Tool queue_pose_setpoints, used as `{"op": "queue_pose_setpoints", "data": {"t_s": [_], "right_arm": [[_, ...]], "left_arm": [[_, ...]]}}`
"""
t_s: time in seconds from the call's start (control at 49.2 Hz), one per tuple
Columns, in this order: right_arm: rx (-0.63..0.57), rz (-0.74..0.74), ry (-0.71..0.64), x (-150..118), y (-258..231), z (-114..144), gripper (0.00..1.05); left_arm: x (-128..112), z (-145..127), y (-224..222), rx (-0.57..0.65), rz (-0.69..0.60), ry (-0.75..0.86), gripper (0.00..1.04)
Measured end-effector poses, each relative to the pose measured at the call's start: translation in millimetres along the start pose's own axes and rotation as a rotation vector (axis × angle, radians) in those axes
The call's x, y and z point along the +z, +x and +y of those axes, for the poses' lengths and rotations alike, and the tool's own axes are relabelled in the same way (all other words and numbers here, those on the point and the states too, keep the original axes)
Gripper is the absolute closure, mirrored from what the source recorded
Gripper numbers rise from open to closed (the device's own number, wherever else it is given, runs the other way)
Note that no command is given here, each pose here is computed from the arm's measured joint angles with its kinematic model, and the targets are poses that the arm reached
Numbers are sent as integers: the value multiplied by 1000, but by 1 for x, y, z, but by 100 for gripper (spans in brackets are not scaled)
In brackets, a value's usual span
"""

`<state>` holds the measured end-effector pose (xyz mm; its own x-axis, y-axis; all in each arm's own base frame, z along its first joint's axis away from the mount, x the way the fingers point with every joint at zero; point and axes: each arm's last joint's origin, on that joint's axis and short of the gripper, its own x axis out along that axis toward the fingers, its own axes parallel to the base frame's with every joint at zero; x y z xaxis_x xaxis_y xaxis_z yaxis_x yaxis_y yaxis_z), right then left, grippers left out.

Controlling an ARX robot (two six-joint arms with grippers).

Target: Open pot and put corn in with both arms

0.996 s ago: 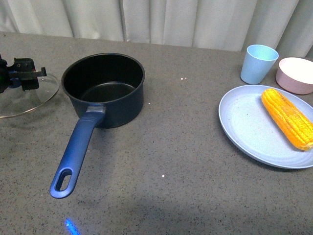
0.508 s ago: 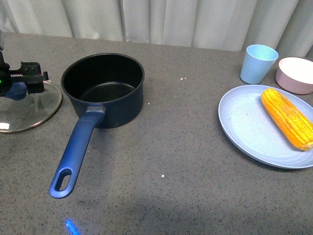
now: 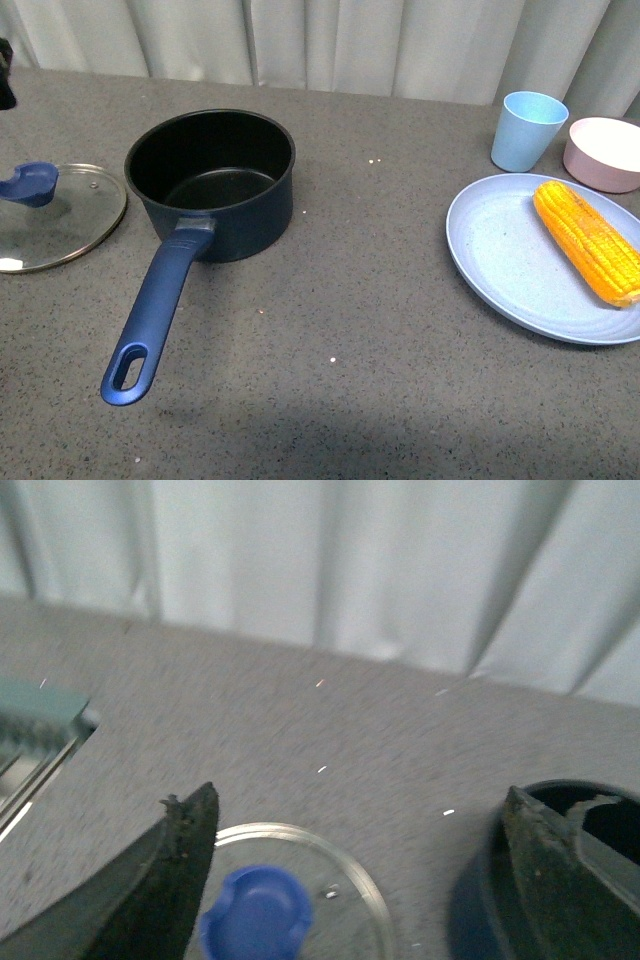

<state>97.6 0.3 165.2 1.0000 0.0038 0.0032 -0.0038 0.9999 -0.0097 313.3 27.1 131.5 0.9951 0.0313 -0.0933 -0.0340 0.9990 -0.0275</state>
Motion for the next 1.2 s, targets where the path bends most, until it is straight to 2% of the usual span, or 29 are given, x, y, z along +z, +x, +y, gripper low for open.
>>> {"op": "queue_pose_setpoints", "data": {"t_s": [0.142,0.244,0.285,0.386,0.488,1.2], "right_arm": [[0,0,0,0,0,0,9],[0,0,0,0,0,0,9],[0,0,0,0,0,0,9],[0,0,0,0,0,0,9],[0,0,0,0,0,0,9],[0,0,0,0,0,0,9]], "left_arm": [[11,-8,-43,-34,-90,15,45],[12,-10,-60,-31,-91,18,60],[10,-11,-71,-29,-83,19,71],[10,-17,-87,-22,-76,20,89],[15,-22,-100,-24,-62,19,101],[15,-22,-162,-32,-81,24,101]]}}
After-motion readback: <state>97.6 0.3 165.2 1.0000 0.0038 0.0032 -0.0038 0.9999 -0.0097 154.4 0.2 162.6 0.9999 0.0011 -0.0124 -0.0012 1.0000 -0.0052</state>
